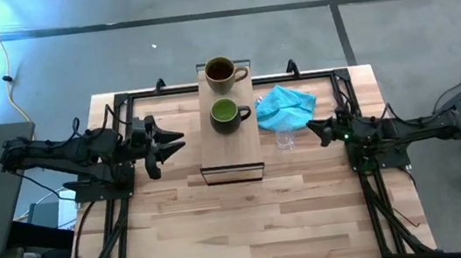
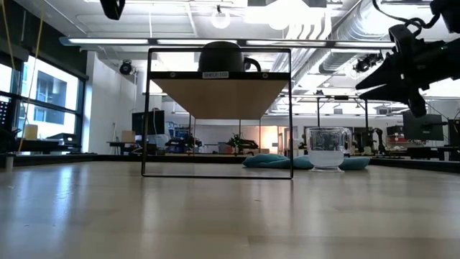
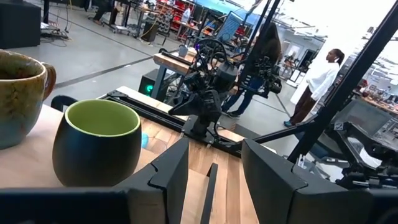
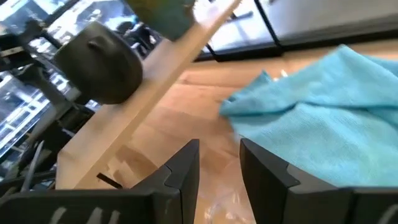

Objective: Stack small to large cups/mugs on shelf
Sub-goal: Put the transparent mug on the shelf

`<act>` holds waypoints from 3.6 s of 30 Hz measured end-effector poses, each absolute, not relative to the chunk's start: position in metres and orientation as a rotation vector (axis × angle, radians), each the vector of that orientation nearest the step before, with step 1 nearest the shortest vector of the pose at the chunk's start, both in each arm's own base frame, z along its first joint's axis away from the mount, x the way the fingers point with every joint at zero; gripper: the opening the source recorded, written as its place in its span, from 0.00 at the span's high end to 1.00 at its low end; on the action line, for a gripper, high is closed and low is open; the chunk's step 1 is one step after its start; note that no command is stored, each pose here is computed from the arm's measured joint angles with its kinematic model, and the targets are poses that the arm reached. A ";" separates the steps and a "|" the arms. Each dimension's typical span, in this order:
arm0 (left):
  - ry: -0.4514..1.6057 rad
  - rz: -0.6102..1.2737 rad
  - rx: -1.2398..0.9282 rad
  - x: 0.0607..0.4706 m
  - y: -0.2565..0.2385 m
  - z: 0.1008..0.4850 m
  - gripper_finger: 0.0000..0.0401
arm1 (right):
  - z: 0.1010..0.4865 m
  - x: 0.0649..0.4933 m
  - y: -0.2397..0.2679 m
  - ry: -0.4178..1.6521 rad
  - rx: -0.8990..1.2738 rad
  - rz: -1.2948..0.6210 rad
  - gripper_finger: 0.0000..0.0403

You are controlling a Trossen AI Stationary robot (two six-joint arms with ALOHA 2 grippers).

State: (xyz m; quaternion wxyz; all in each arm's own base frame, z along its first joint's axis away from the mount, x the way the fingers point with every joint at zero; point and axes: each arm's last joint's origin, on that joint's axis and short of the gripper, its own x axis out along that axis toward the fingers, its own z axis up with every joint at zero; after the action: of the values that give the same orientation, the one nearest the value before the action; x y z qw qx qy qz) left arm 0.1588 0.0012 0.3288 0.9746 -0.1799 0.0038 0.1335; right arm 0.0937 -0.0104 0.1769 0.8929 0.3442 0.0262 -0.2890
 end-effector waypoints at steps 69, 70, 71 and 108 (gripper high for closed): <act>0.064 0.286 -0.427 0.158 0.001 0.322 0.66 | 0.226 0.145 -0.057 0.556 0.342 -0.368 0.80; 0.064 0.286 -0.428 0.158 0.002 0.322 0.66 | 0.226 0.148 -0.060 0.570 0.336 -0.346 0.80; 0.064 0.286 -0.429 0.158 0.002 0.322 0.66 | 0.226 0.150 -0.063 0.585 0.332 -0.326 0.80; 0.064 0.287 -0.441 0.158 0.001 0.322 0.66 | 0.204 0.174 -0.094 0.919 0.751 -0.481 0.80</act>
State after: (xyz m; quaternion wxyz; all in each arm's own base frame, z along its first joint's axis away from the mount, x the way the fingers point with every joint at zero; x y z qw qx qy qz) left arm 0.1583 0.0015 0.3220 0.9651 -0.2178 0.0316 0.1417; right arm 0.1744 -0.0944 0.2041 0.8018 0.3504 0.4289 -0.2245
